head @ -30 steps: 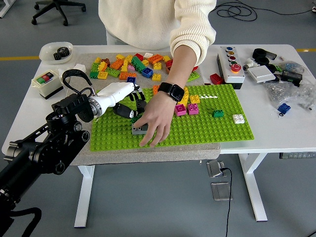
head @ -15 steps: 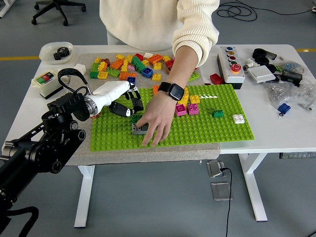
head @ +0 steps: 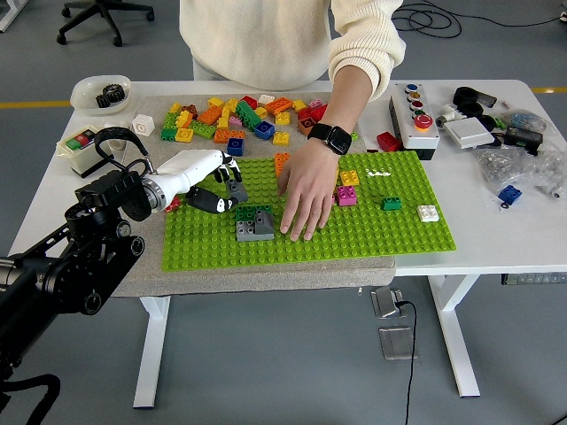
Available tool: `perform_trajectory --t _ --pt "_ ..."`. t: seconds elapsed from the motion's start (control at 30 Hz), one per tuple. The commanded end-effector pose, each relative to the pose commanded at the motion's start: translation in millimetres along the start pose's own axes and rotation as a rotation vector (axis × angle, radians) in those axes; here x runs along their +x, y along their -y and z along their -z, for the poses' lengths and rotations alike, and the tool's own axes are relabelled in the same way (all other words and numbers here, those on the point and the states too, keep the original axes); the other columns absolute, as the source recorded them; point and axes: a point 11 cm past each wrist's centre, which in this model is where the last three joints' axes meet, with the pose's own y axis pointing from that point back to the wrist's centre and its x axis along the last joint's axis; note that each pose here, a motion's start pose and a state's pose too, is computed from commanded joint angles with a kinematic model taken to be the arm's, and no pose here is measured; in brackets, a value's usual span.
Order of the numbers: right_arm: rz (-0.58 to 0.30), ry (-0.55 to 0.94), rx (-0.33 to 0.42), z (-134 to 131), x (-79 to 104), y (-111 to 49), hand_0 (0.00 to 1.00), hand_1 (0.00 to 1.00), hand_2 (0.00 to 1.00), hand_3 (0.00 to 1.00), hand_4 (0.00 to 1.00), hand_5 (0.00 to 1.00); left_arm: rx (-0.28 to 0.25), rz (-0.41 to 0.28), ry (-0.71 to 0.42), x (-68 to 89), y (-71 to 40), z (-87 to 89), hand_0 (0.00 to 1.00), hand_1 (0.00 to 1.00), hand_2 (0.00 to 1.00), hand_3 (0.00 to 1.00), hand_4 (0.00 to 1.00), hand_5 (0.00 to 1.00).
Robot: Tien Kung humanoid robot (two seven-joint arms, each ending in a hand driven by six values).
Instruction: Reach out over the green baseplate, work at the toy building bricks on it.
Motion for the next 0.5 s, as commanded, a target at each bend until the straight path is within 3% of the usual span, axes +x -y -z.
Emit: perform_trajectory --t 0.5 --pt "0.000 0.000 -0.004 -2.3 -0.3 0.0 0.740 0.644 0.680 0.614 0.820 0.526 0.020 0.001 0.031 3.9 -12.3 12.0 0.638 0.583 0.535 0.534 0.574 0.120"
